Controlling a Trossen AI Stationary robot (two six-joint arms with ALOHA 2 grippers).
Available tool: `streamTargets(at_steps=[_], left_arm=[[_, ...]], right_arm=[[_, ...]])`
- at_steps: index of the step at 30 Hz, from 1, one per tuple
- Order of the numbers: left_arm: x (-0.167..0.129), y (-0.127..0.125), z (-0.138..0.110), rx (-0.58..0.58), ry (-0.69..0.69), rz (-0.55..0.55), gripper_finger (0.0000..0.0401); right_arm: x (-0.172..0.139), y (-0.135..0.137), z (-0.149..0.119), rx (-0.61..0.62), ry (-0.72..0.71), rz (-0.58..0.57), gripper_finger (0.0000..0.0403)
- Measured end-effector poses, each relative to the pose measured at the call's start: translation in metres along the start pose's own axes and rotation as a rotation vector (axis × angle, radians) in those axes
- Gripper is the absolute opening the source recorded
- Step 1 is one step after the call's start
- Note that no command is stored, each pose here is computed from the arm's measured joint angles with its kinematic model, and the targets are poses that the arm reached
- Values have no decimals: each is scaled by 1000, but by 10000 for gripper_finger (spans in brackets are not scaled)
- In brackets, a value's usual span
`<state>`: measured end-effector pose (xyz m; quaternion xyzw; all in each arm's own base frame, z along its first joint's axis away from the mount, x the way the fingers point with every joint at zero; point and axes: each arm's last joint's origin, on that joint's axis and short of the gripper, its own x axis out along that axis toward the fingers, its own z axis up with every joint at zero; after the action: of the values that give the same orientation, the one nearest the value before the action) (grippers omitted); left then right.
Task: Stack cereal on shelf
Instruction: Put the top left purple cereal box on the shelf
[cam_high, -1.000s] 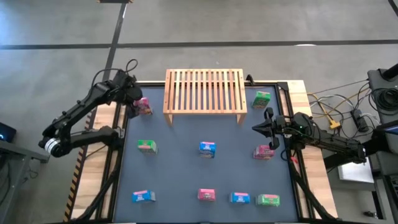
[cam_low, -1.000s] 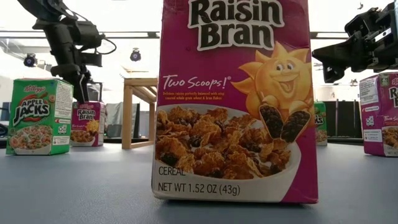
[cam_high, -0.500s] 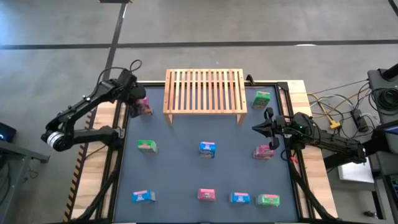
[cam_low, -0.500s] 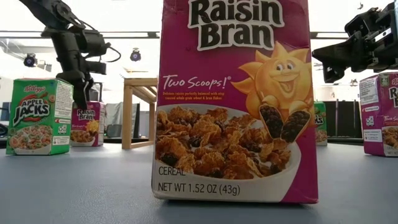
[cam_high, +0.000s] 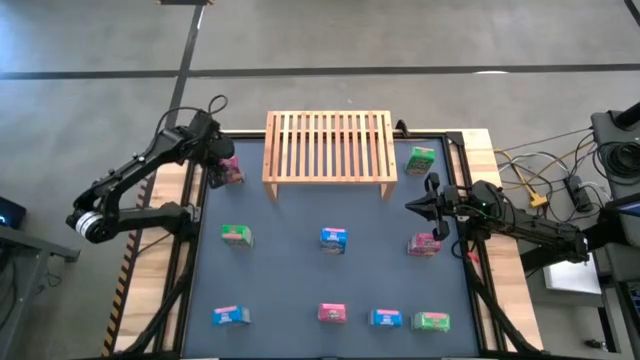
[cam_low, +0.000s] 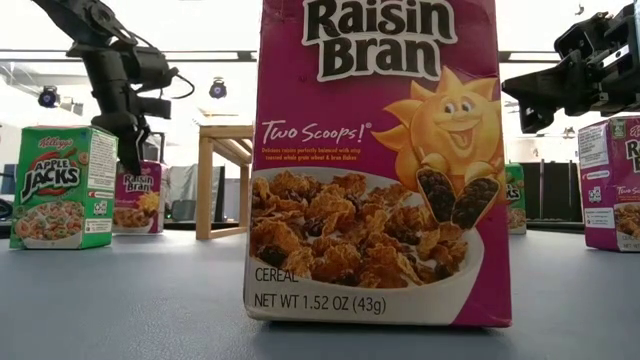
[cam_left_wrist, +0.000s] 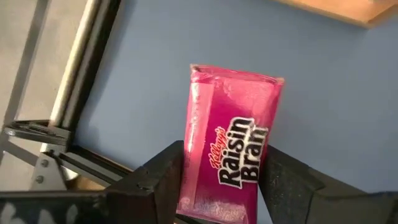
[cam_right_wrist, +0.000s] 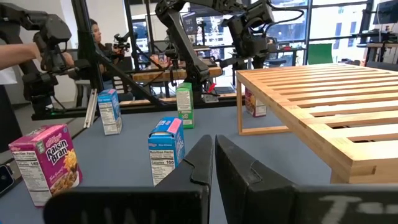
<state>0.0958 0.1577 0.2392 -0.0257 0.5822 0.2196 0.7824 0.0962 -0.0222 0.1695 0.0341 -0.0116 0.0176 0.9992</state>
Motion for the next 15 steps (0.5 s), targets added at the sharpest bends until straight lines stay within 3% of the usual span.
streamTargets(at_steps=[15], left_arm=[[-93, 25, 38, -30, -216, 124, 167]], right_arm=[[0, 0, 0, 0, 0, 0, 9]])
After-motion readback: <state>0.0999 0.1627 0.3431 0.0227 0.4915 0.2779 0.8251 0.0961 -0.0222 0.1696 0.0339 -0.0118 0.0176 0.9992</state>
